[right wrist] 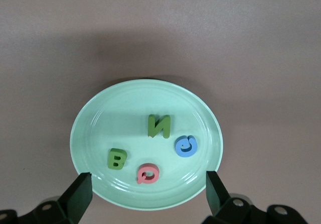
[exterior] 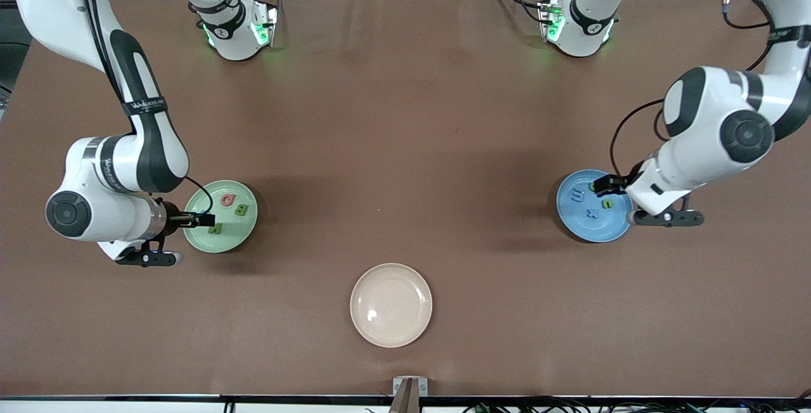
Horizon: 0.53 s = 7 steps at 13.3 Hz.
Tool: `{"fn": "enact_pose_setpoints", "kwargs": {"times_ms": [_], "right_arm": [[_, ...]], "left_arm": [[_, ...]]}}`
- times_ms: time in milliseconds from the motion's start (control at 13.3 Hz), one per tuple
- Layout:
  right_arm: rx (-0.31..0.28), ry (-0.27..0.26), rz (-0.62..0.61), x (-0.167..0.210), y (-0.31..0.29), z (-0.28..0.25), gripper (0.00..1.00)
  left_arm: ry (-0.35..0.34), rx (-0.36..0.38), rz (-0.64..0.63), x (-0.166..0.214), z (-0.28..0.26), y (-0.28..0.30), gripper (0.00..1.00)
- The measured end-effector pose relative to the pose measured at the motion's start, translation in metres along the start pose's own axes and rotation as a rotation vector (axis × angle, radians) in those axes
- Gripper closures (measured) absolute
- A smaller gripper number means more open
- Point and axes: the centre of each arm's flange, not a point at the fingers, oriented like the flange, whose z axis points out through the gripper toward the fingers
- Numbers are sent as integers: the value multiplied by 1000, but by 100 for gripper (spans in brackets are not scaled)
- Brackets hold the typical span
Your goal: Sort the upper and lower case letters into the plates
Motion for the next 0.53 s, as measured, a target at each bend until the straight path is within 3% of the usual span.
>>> {"fn": "enact_pose_setpoints", "kwargs": {"times_ms": [300,525], "right_arm": [[-6,-41,-12,-7,4,-59,0],[-5,-23,-47,-12,28,-101,0]], "left_arm": [[108,36,-58,-9,-60,-32,0],[143,71,-77,-24,-102,-41,0]]}}
